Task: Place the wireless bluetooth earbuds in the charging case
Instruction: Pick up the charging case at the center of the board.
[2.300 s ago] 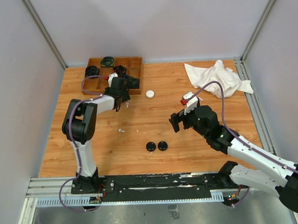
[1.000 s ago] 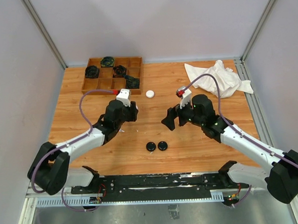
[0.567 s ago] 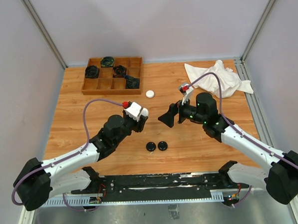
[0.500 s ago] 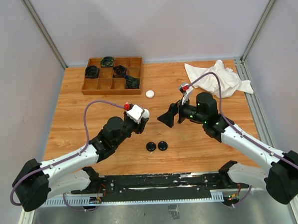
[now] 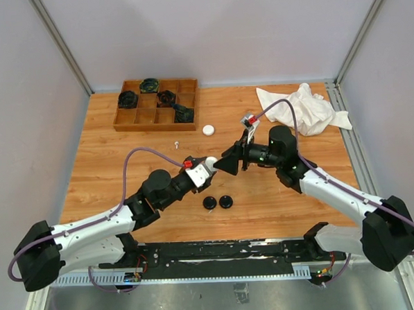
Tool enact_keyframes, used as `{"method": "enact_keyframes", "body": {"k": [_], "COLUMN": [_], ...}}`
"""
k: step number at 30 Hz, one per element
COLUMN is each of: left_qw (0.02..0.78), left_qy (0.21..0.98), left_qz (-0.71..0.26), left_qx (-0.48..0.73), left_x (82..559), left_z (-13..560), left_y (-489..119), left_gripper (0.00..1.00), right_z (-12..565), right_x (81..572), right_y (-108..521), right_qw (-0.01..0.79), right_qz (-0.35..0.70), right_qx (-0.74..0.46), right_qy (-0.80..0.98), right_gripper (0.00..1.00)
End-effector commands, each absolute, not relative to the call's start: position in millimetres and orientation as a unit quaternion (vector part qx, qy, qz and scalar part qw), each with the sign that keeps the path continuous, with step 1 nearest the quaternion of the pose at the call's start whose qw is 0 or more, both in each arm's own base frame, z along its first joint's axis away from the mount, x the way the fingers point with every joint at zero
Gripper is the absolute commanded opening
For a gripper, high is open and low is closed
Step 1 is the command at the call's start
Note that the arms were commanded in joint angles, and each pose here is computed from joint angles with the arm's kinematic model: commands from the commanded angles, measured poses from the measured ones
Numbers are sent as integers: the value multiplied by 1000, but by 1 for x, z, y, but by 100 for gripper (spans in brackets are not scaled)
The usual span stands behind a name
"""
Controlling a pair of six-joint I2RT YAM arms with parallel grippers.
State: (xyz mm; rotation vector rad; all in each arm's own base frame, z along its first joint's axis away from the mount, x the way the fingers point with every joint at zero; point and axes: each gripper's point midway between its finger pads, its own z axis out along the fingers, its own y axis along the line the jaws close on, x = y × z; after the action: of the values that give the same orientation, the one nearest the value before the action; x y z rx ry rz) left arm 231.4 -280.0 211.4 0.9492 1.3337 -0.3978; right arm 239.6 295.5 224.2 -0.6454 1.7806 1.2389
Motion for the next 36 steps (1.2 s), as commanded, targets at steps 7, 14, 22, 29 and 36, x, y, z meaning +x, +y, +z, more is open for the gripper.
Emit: {"method": "enact_keyframes", "body": {"k": [7,14,22,29,36], "left_qw": [702,712,721,724,731], "left_qy": [529,520,512,506,494], "left_qz": [-147,-112,-102,-104,-140], "left_qx": [454,458,456,458,450], "left_x": [221,219,217,212,199], "left_z": [236,243,249,252,261], "left_y": [-285,-286,-285,-285,-281], "left_gripper": [45,43,42,51,72], "right_z": [236,236,236,240,261], "right_x": [217,210,207,202,203], "right_y": [303,306,306,304,295], "right_qw": [407,403,404,421,479], "right_qz": [531,537,540,539,498], "right_qx": [-327,-339,-344,-366,-401], "right_qy": [667,658,653,632,602], "right_gripper": [58,49,32,9,2]}}
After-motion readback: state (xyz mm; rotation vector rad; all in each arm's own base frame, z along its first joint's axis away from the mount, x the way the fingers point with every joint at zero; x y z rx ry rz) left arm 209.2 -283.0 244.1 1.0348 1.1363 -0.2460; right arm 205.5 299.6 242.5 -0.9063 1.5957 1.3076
